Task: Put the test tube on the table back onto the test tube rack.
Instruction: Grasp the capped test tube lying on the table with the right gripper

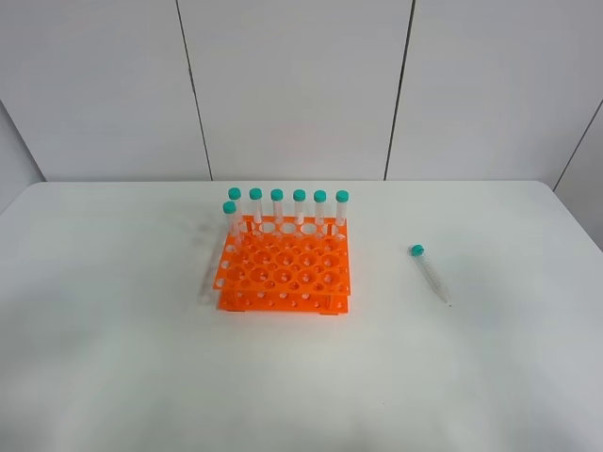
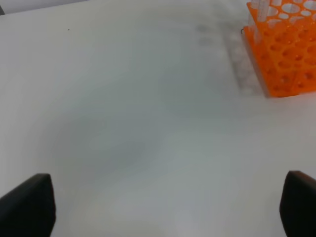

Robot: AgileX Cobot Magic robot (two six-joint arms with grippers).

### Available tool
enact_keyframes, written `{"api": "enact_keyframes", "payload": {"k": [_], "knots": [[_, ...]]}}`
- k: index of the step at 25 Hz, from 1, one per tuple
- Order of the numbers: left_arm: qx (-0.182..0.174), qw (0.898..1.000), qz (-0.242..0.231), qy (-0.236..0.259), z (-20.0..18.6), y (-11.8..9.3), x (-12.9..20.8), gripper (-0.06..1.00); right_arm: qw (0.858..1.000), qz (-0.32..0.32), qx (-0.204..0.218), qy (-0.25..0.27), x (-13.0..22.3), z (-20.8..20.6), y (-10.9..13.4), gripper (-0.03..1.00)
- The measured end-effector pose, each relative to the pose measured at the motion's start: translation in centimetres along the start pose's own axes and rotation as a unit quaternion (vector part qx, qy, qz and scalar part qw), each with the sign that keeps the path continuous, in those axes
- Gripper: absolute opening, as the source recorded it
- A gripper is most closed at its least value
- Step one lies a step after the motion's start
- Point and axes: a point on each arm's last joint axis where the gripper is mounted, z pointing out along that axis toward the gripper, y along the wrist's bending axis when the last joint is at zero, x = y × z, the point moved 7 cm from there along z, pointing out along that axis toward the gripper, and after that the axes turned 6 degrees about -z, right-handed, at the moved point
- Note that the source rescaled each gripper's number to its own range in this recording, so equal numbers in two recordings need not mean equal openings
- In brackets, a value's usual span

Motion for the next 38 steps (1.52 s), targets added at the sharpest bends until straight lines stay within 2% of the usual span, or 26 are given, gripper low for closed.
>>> {"api": "enact_keyframes", "payload": {"k": [9, 16, 23, 30, 35, 38], "knots": [[-0.001, 1.0, 0.001, 0.0, 0.0, 0.0, 0.0, 1.0, 0.997, -0.035, -0.018, 0.061, -6.5, 6.1, -1.3, 1.0], [-0.001, 1.0, 0.001, 0.0, 0.0, 0.0, 0.0, 1.0, 0.991, -0.042, -0.057, 0.113, -8.4, 12.0, -1.2, 1.0], [-0.001, 1.0, 0.001, 0.0, 0.0, 0.0, 0.0, 1.0, 0.98, -0.03, -0.074, 0.185, -6.8, 18.3, -1.5, 1.0], [-0.001, 1.0, 0.001, 0.0, 0.0, 0.0, 0.0, 1.0, 0.956, -0.011, -0.089, 0.281, -2.0, 24.4, -1.5, 1.0], [-0.001, 1.0, 0.001, 0.0, 0.0, 0.0, 0.0, 1.0, 0.946, -0.004, -0.088, 0.312, 0.5, 27.3, -1.6, 1.0], [-0.001, 1.0, 0.001, 0.0, 0.0, 0.0, 0.0, 1.0, 0.938, -0.009, -0.09, 0.335, 2.0, 28.6, -1.3, 0.89]]}}
